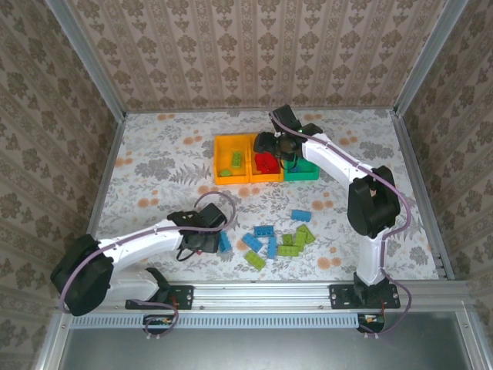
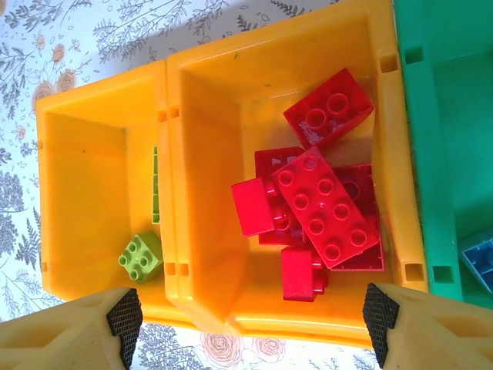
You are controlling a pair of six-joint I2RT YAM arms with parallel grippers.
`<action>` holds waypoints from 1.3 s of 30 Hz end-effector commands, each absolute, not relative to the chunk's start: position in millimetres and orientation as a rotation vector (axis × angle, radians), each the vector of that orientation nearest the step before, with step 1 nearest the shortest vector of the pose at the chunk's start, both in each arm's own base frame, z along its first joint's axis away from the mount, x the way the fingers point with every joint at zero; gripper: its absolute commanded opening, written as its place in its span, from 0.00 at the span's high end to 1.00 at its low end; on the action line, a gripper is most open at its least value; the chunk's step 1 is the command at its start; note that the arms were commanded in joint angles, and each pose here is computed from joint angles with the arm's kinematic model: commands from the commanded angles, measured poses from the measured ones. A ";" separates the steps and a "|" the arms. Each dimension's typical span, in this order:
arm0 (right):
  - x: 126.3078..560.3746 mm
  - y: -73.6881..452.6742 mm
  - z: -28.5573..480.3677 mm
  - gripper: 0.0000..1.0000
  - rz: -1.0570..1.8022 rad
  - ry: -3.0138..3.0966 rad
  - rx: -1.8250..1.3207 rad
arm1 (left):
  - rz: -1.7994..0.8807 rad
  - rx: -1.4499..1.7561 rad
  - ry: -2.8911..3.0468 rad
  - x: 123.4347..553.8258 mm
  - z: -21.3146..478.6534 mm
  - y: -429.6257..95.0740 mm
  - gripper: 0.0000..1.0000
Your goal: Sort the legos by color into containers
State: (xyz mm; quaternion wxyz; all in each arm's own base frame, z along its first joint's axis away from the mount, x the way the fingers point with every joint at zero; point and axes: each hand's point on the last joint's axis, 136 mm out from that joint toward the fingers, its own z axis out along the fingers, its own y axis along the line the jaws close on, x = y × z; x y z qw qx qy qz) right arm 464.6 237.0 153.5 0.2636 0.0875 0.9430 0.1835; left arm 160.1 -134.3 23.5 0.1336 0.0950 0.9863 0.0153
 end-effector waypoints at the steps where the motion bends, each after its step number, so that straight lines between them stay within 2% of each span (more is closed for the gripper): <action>1: 460.5 223.4 168.6 0.21 0.471 2.524 0.250 | 0.060 0.325 2.932 143.9 10.7 -127.0 0.34; 10: 460.5 219.7 163.6 0.20 0.468 2.533 0.267 | 0.078 0.318 2.918 143.5 12.6 -122.4 0.35; 16: 460.5 218.6 162.4 0.20 0.464 2.536 0.270 | 0.056 0.308 2.908 150.7 12.4 -131.4 0.44; 23: 454.9 215.6 160.7 0.20 0.453 2.543 0.253 | 0.064 0.298 2.901 159.4 14.3 -139.2 0.72; 28: 444.7 210.8 160.4 0.20 0.435 2.545 0.202 | 0.050 0.245 2.868 169.0 22.0 -143.5 0.79; 34: 423.9 200.3 156.6 0.20 0.413 2.528 0.134 | -0.088 0.234 2.712 219.2 71.2 -178.7 0.80; 39: 394.5 178.9 141.9 0.20 0.333 2.558 0.129 | -0.219 0.325 2.574 281.2 121.7 -219.2 0.80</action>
